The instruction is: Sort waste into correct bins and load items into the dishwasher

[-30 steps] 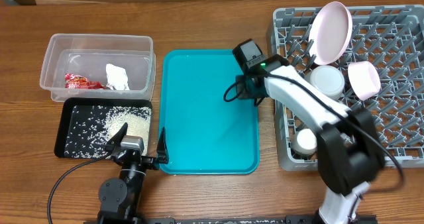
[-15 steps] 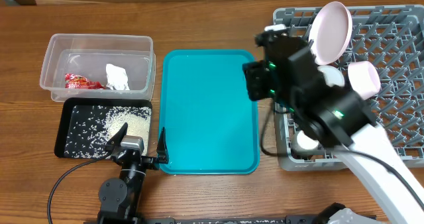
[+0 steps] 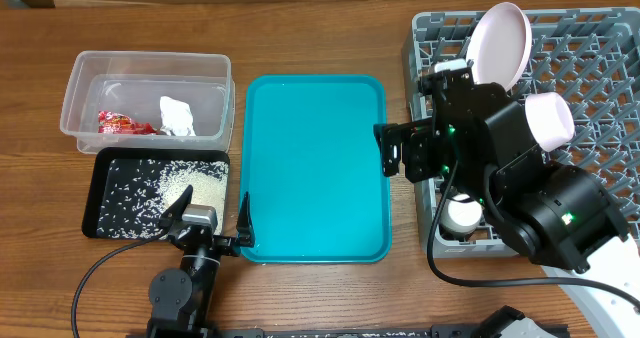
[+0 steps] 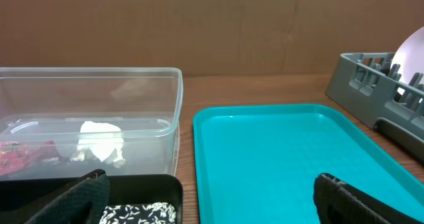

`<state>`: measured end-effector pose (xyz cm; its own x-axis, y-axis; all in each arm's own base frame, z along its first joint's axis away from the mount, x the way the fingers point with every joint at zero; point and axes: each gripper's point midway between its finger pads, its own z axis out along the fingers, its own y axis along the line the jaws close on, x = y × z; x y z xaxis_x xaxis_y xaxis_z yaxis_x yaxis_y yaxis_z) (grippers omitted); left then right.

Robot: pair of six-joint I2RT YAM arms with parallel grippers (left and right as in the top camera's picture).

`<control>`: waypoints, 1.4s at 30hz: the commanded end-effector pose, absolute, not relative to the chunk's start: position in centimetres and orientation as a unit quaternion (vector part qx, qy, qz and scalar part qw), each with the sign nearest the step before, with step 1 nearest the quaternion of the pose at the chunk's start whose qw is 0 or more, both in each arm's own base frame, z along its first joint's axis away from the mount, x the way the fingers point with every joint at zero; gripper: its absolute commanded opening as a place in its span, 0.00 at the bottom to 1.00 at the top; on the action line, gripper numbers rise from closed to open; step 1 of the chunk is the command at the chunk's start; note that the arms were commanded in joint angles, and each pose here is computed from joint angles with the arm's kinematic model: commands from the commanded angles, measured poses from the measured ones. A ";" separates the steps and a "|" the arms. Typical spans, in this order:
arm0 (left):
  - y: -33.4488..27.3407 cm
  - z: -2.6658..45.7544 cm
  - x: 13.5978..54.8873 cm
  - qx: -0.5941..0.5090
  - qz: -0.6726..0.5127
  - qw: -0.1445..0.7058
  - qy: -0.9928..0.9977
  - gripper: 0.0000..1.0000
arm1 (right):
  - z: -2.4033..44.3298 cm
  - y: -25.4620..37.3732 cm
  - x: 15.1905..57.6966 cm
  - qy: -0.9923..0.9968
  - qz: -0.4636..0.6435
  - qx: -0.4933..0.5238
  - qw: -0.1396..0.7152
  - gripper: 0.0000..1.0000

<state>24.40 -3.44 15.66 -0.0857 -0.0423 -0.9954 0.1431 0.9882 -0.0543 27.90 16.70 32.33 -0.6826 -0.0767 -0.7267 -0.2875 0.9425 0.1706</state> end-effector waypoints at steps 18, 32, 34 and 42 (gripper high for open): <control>-3.3 15.6 24.4 0.029 -0.069 0.677 0.733 1.00 | 41.1 5.6 21.1 0.821 0.068 -0.058 0.564 1.00; -3.3 15.6 24.4 0.029 -0.069 0.677 0.733 1.00 | 28.9 2.1 20.9 0.793 0.043 -0.002 0.608 1.00; -3.3 15.6 24.4 0.029 -0.069 0.677 0.733 1.00 | 26.6 2.1 20.7 0.793 0.044 -0.003 0.607 1.00; -3.3 15.6 24.4 0.029 -0.069 0.677 0.733 1.00 | 21.9 2.3 21.7 0.767 0.051 0.000 0.640 1.00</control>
<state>24.40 -3.44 15.63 -0.0865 -0.0422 -0.9954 0.1431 0.9882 -0.0544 21.48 2.24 22.67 -0.2059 0.0630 -0.9765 -0.0613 0.9951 0.0772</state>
